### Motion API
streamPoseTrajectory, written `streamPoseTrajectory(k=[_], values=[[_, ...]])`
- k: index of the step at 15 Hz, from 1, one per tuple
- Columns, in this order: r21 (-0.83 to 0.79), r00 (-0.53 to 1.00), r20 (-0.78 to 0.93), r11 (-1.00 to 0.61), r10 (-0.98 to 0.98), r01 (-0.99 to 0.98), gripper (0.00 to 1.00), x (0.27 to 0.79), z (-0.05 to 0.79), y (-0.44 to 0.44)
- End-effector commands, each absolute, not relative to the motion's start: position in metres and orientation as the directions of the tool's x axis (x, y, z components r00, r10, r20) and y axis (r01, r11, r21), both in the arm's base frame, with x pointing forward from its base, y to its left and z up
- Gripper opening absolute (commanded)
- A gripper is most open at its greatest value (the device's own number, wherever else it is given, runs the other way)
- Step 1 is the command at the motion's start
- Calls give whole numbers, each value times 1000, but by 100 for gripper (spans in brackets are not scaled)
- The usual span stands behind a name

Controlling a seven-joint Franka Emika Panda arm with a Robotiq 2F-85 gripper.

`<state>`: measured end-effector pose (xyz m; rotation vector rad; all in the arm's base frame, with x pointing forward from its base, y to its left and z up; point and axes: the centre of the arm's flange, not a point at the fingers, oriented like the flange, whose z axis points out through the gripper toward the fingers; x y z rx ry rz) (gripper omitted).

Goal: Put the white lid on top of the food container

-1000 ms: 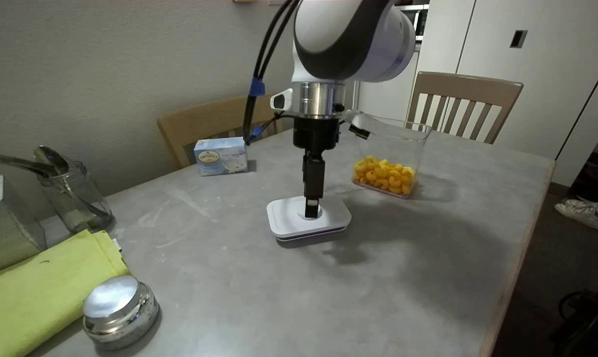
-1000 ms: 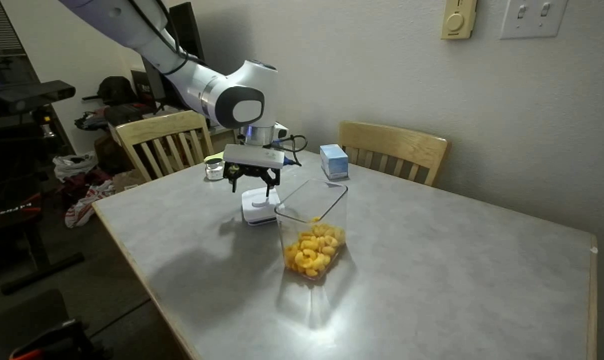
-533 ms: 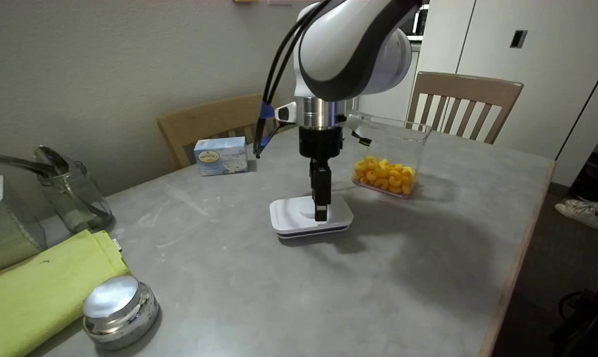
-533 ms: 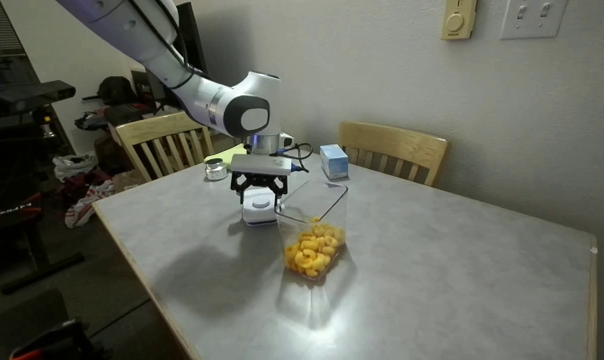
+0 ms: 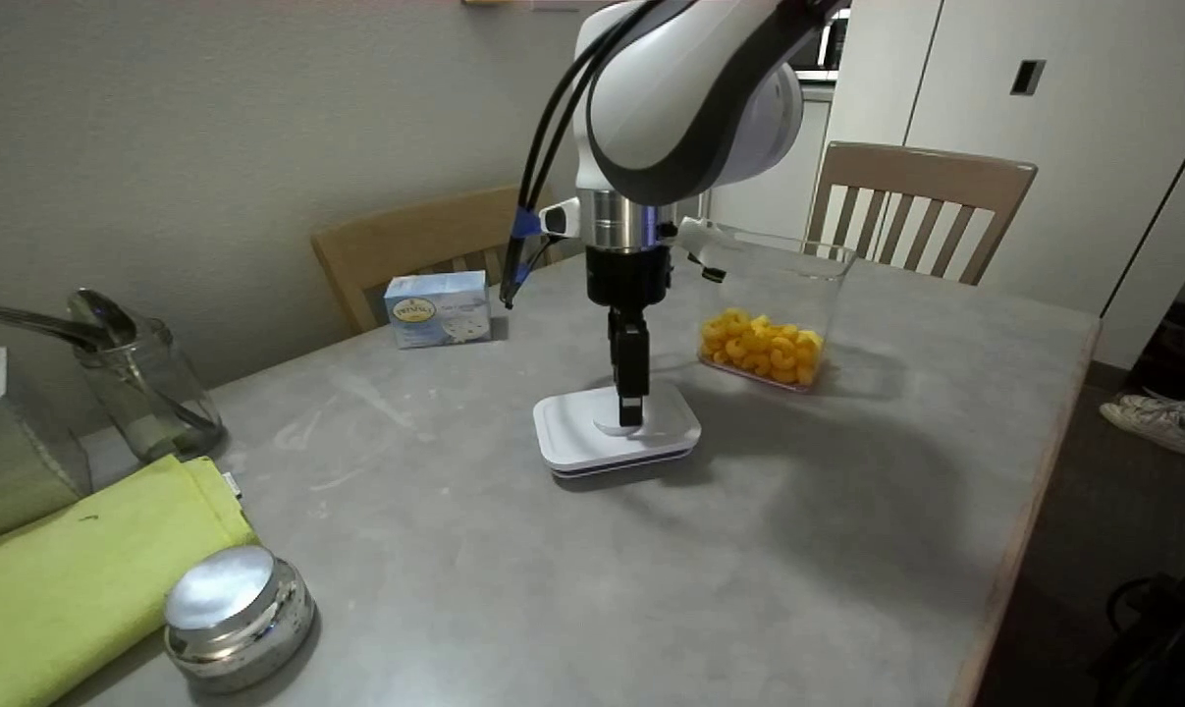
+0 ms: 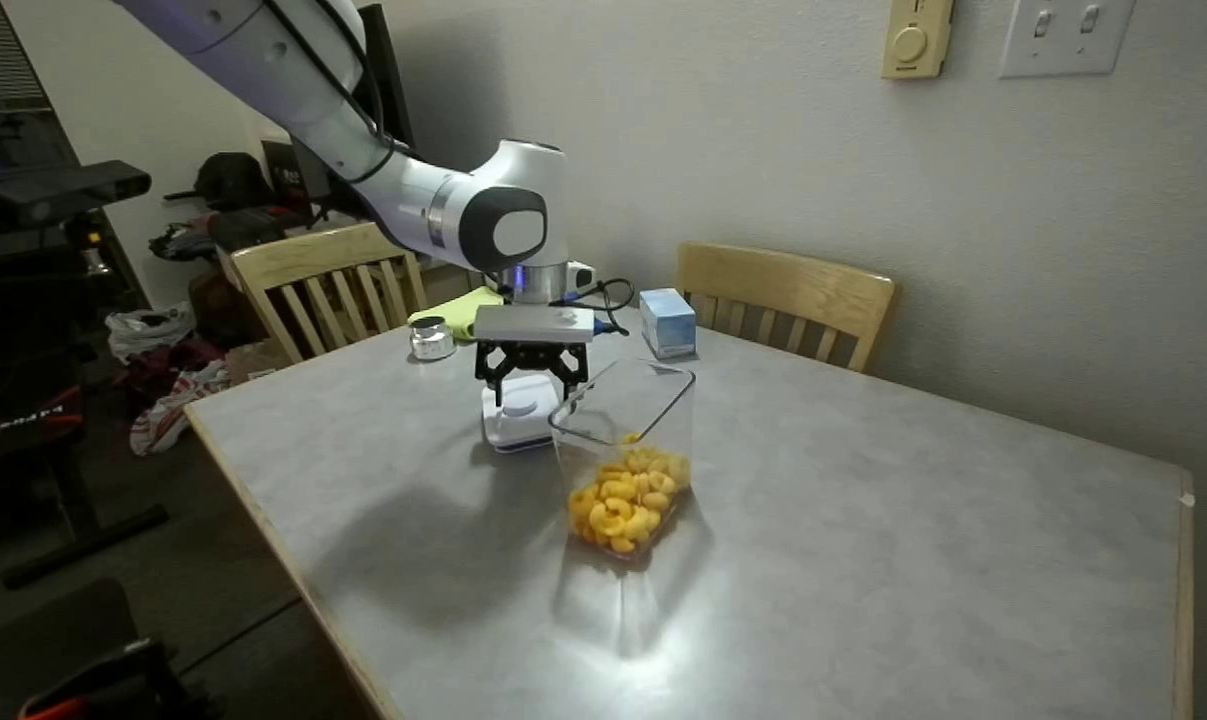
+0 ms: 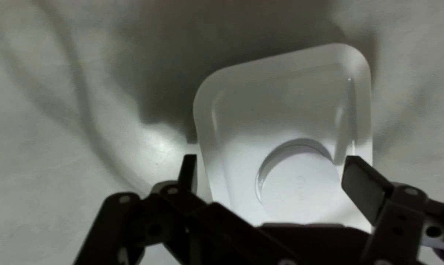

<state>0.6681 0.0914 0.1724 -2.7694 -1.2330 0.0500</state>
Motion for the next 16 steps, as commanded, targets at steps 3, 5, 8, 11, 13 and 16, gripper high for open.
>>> streamPoseTrajectory(k=[3, 5, 8, 11, 13, 16], values=[[-99, 659, 0, -656, 752, 748, 100, 681, 173, 96], [-98, 658, 2, -655, 753, 750, 100, 683, 174, 99], [-99, 655, 5, -652, 755, 752, 100, 685, 174, 103], [-105, 653, 7, -649, 757, 754, 100, 686, 170, 107], [-108, 650, 7, -645, 760, 756, 100, 687, 169, 111], [-114, 646, 3, -641, 764, 759, 98, 688, 168, 115]])
